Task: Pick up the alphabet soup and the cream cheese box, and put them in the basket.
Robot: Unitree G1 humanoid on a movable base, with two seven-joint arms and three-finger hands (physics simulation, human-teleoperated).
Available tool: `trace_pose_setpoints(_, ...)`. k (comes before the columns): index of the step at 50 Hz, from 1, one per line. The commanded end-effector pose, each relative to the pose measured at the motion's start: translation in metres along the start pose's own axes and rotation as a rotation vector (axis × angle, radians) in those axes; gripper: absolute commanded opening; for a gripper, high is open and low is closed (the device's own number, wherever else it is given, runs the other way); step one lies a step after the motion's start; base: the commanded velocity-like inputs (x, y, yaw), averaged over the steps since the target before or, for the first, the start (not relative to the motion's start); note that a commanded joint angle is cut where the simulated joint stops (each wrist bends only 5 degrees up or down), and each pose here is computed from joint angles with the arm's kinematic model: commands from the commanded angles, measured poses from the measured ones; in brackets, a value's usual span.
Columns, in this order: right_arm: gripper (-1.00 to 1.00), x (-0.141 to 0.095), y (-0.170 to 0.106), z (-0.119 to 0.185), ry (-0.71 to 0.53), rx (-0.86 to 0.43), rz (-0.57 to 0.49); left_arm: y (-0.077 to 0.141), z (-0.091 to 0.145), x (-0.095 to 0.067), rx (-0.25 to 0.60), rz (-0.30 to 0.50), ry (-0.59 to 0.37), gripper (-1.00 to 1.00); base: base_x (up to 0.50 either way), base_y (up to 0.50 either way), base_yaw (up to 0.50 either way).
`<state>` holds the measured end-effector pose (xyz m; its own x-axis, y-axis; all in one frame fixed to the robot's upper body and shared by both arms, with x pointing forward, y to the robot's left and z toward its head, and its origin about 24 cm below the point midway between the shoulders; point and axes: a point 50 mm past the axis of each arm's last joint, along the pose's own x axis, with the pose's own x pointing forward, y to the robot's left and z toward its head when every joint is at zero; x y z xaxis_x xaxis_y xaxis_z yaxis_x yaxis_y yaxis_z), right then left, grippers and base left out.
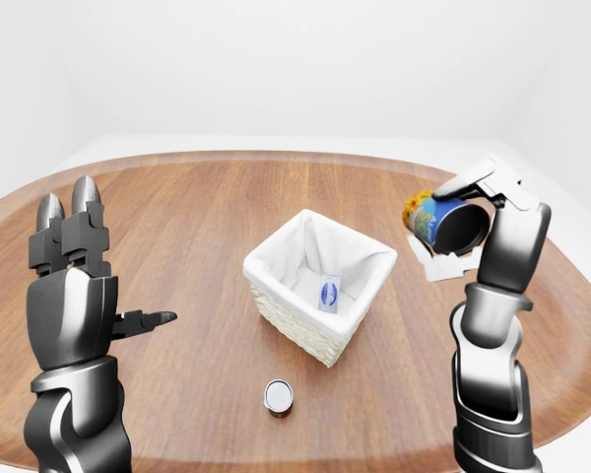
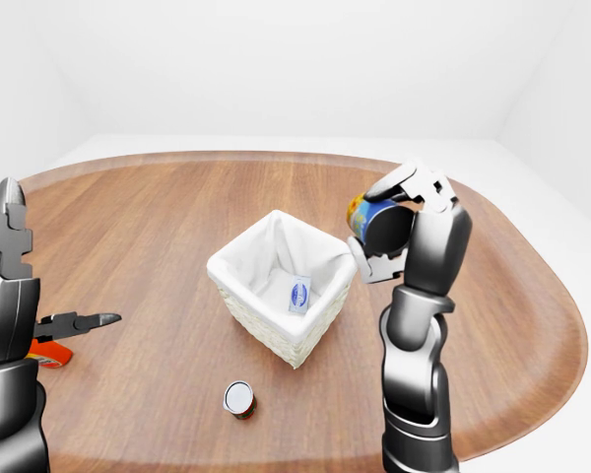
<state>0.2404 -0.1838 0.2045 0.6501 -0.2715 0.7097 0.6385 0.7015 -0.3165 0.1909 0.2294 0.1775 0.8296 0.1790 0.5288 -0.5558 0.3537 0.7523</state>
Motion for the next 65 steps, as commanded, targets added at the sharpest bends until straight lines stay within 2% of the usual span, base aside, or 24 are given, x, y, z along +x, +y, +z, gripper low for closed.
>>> trace_pose_setpoints(1, -1.00, 0.003, 0.005, 0.037, -0.149, -0.008, 0.085, 0.000, 0.000, 0.000, 0.000, 0.000, 0.001, 1.00, 0.00, 0.00, 0.00)
trace_pose_setpoints(9, -1.00, -0.001, 0.027, 0.052, -0.211, -0.085, 0.261, 0.000, 0.000, 0.000, -0.001, -0.001, 0.000, 1.00, 0.00, 0.00, 0.00)
trace_pose_setpoints(12, -1.00, -0.002, 0.039, 0.048, -0.191, -0.112, 0.319, 0.002, 0.001, 0.000, -0.001, 0.000, -0.001, 1.00, 0.00, 0.00, 0.00)
trace_pose_setpoints(33, -1.00, -0.003, 0.088, 0.051, -0.165, -0.107, 0.533, 0.001, 0.000, 0.000, -0.003, 0.002, -0.002, 1.00, 0.00, 0.00, 0.00)
trace_pose_setpoints(40, -1.00, 0.000, 0.110, 0.051, -0.172, -0.165, 0.630, 0.002, 0.000, 0.000, -0.004, 0.003, -0.001, 1.00, 0.00, 0.00, 0.00)
trace_pose_setpoints(51, -1.00, 0.011, 0.140, 0.033, -0.101, -0.183, 0.665, 0.001, 0.000, 0.000, -0.006, 0.003, 0.001, 1.00, 0.00, 0.00, 0.00)
trace_pose_setpoints(65, -1.00, 0.015, 0.155, 0.030, -0.118, -0.286, 0.748, 0.002, 0.000, 0.000, -0.007, 0.005, 0.000, 1.00, 0.00, 0.00, 0.00)
